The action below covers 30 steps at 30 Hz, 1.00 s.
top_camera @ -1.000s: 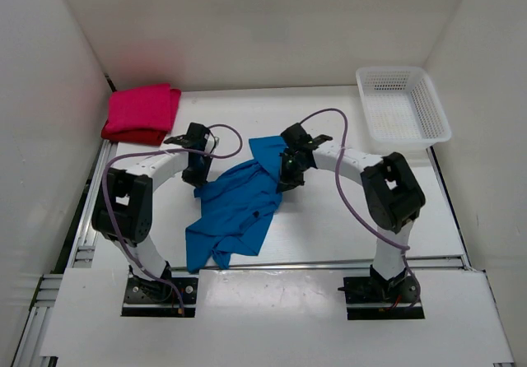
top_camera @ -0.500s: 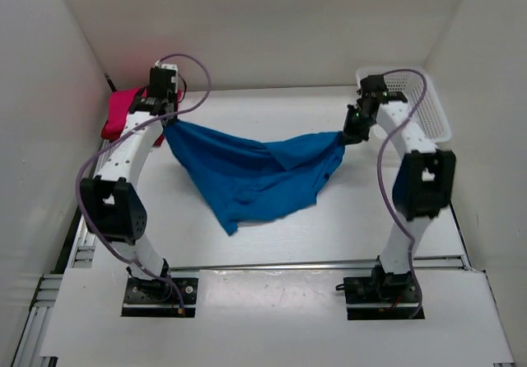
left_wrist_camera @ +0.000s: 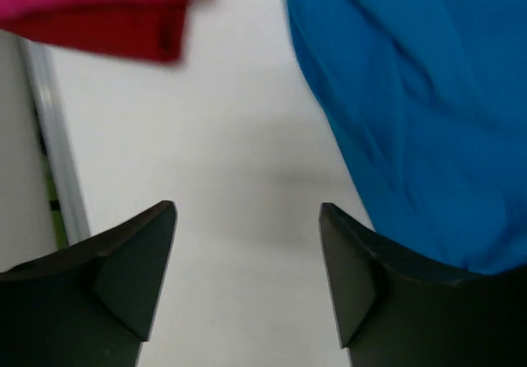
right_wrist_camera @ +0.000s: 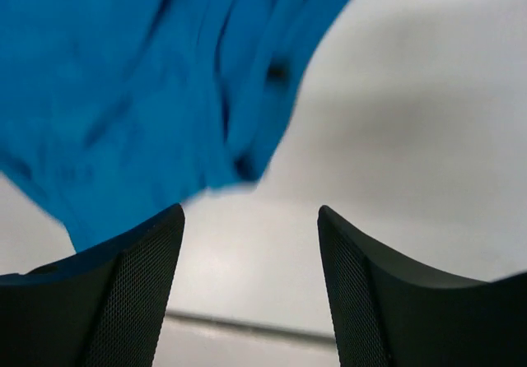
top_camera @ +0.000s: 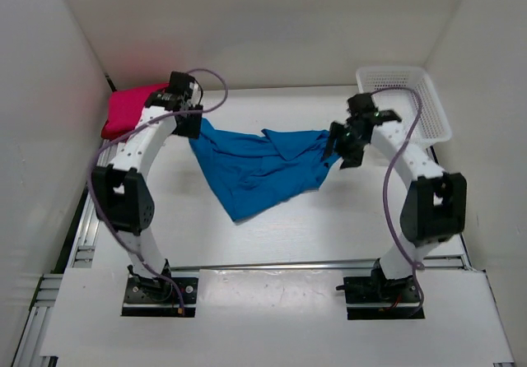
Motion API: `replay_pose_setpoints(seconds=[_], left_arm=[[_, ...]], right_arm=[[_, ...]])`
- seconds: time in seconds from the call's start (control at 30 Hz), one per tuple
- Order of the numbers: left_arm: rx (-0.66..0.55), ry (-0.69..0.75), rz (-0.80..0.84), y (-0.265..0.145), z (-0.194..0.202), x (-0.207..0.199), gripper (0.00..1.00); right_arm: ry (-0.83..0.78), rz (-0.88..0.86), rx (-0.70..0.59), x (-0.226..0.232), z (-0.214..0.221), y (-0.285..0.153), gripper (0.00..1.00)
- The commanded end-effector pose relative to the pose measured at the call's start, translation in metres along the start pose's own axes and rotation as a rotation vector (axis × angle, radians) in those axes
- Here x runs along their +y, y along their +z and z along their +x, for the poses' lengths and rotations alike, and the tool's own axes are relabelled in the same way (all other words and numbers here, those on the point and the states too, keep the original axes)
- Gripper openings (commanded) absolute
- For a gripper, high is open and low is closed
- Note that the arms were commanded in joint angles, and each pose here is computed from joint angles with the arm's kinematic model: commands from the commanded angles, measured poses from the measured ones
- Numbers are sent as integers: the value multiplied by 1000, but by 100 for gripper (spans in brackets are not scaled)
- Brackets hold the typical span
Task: Fold and stack the t-shirts
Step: Flatten out the tshirt
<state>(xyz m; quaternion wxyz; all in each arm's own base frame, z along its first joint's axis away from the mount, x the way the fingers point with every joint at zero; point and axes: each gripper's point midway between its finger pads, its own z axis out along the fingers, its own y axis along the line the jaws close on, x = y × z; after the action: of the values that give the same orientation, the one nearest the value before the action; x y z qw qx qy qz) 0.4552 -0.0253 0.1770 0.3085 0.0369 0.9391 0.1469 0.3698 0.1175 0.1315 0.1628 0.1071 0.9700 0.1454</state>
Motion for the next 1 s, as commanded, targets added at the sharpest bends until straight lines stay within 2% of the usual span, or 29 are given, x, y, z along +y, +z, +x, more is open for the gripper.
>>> replay_pose_setpoints(seconds=[0.0, 0.07, 0.1, 0.13, 0.2, 0.3, 0.33, 0.37, 0.43, 0.6, 0.7, 0.83, 0.87, 0.93, 0.97], left_arm=[[181, 102, 332, -57, 78, -60, 78], [321, 179, 383, -54, 134, -83, 72], [347, 194, 406, -52, 147, -92, 72], [368, 209, 420, -51, 158, -97, 73], [411, 242, 454, -49, 180, -111, 84], [412, 255, 496, -44, 183, -128, 91], [403, 253, 498, -40, 181, -131, 96], [398, 262, 502, -36, 178, -137, 96], [366, 281, 438, -25, 169, -135, 100], [317, 293, 367, -7, 154, -135, 100], [319, 291, 379, -8, 158, -136, 100], [313, 307, 387, -9, 160, -142, 100], [324, 310, 385, -7, 163, -143, 100], [328, 320, 388, -5, 163, -148, 100], [327, 337, 370, -1, 165, -150, 100]], right_arm=[[3, -144, -2, 54, 56, -3, 71], [64, -210, 73, 66, 94, 12, 71], [98, -294, 77, 95, 104, 13, 71], [109, -311, 86, 105, 112, 16, 71], [102, -304, 125, 126, 132, 29, 71], [157, -289, 171, 152, 150, 43, 71], [202, -295, 188, 163, 157, 51, 71], [233, -292, 200, 167, 160, 56, 71], [329, -308, 250, 179, 168, 61, 69], [463, -227, 395, 178, 205, 87, 69], [546, -221, 417, 179, 207, 93, 71], [566, -200, 493, 190, 228, 104, 71], [571, -183, 515, 191, 234, 105, 68], [577, -171, 532, 195, 238, 107, 55], [593, -148, 530, 191, 239, 112, 40]])
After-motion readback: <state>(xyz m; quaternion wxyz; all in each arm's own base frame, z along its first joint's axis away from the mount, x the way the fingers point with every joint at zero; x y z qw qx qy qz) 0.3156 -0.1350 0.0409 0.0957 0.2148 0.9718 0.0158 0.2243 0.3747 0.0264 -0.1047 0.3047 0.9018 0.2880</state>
